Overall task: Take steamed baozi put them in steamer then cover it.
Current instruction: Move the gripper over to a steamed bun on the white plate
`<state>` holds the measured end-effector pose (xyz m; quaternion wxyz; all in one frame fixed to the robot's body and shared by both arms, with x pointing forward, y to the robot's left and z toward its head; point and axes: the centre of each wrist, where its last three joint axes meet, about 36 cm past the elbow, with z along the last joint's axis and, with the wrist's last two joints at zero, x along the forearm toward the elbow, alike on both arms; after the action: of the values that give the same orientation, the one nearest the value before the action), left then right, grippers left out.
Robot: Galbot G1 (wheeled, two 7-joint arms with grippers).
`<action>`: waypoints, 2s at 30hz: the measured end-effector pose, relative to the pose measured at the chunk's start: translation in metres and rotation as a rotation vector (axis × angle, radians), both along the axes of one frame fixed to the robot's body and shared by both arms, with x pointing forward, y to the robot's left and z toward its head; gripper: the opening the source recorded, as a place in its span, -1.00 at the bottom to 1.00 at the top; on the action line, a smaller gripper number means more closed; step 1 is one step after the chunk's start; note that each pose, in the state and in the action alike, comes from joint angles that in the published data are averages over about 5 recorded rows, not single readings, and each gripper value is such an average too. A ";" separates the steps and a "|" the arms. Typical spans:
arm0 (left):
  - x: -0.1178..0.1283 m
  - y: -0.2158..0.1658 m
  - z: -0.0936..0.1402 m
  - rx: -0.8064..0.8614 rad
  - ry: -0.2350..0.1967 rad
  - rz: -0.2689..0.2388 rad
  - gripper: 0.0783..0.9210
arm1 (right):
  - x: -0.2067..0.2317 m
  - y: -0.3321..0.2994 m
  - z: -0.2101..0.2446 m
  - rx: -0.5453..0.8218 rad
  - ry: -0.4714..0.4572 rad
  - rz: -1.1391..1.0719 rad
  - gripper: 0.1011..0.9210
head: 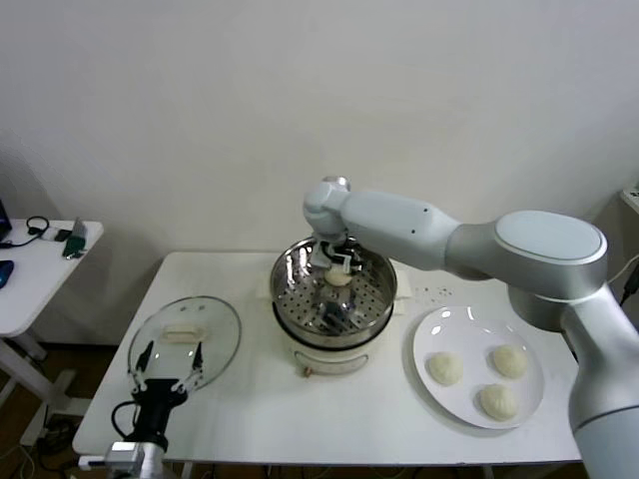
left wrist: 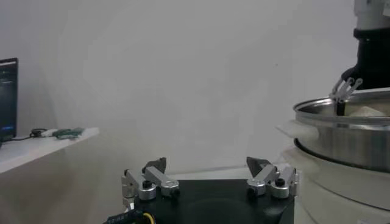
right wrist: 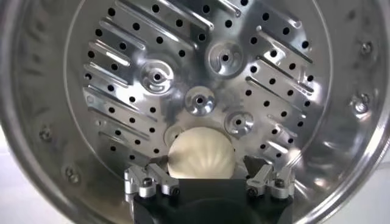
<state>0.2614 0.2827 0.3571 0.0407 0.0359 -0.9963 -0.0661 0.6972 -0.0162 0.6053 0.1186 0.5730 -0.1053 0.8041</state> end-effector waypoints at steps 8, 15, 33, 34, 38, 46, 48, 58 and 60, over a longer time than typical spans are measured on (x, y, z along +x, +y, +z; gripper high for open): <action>-0.001 -0.001 0.004 0.000 -0.005 -0.005 0.77 | -0.003 -0.046 0.055 0.066 0.001 -0.099 0.76; 0.000 -0.004 0.009 -0.002 -0.012 -0.012 0.77 | -0.015 -0.126 0.090 0.234 0.030 -0.335 0.76; -0.004 -0.005 0.014 -0.004 -0.011 -0.004 0.77 | -0.083 -0.314 0.010 0.414 0.222 -1.019 0.76; -0.004 -0.005 0.014 -0.004 -0.011 -0.002 0.77 | -0.086 -0.318 0.002 0.411 0.232 -1.037 0.76; -0.005 -0.006 0.016 -0.006 -0.010 0.003 0.77 | -0.096 -0.330 -0.030 0.397 0.262 -1.094 0.76; -0.006 -0.006 0.015 -0.005 -0.006 0.010 0.77 | -0.109 -0.339 -0.085 0.368 0.293 -1.163 0.76; -0.006 -0.006 0.015 -0.003 -0.005 0.011 0.77 | -0.110 -0.339 -0.097 0.365 0.298 -1.175 0.76; -0.008 -0.006 0.014 0.007 0.004 0.014 0.77 | -0.110 -0.330 -0.140 0.359 0.314 -1.206 0.76; -0.008 -0.005 0.014 0.012 0.005 0.013 0.77 | -0.109 -0.328 -0.145 0.360 0.316 -1.208 0.76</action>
<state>0.2537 0.2775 0.3715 0.0433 0.0427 -0.9956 -0.0719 0.5883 -0.3445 0.4601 0.4661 0.5351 -0.5234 0.4716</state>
